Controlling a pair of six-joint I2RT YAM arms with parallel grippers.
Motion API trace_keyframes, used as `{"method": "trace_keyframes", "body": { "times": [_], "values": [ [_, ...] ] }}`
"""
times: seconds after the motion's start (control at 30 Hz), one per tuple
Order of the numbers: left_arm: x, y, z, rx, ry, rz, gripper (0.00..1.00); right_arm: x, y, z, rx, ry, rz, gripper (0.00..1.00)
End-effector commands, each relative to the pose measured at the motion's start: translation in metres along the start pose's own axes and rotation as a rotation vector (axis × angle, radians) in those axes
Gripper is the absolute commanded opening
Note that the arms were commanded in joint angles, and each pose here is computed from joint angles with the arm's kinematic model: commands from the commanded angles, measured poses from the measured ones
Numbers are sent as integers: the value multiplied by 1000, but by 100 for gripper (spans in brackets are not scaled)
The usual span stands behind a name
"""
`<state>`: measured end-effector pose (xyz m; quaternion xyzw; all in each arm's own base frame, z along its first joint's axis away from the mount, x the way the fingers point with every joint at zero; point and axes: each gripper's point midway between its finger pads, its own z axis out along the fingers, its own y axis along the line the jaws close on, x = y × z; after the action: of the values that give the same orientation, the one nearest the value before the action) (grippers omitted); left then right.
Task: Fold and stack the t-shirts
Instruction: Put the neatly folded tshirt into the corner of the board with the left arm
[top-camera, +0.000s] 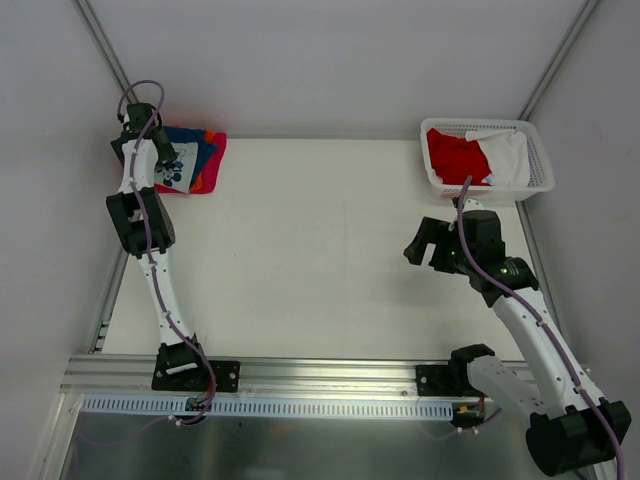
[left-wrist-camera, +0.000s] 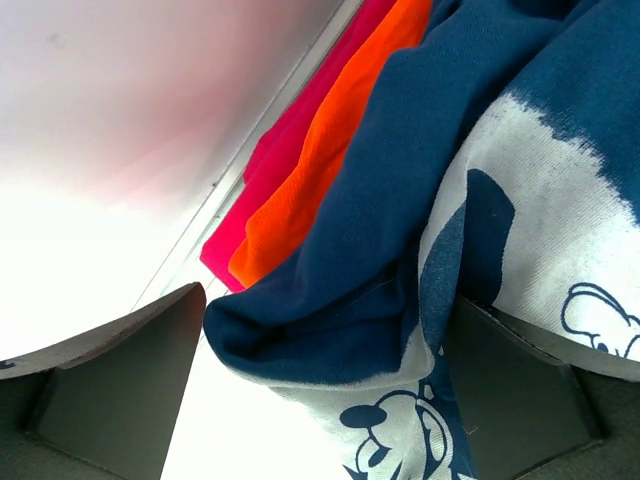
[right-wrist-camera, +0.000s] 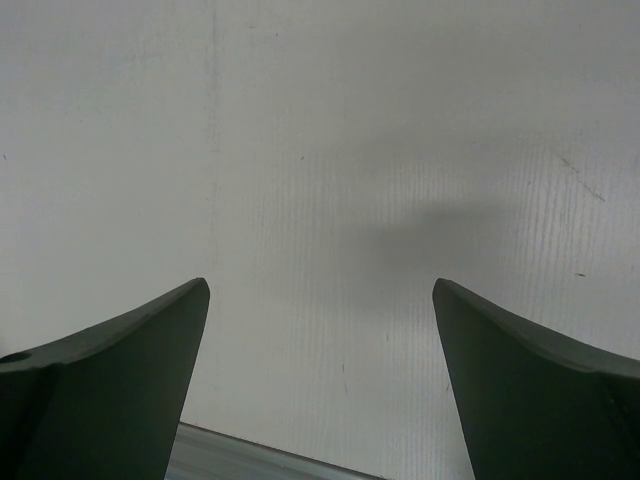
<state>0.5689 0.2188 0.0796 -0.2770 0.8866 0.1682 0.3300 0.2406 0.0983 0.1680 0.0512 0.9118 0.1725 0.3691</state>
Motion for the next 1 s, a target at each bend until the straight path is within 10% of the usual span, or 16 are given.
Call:
{"method": "trace_keyframes", "body": {
  "times": [0.0,0.4,0.97],
  "values": [
    [-10,26,-17,-84,-14,-6,99,-6,2,-7,-4,-23,11,99],
    [-85,37,-104,-92,-224,-65,99,-5,4,-7,-18,-13,18,99],
    [-14,43,-45,-181,-48,4,99,-12,7,-58,-6,-73,21,100]
  ]
}}
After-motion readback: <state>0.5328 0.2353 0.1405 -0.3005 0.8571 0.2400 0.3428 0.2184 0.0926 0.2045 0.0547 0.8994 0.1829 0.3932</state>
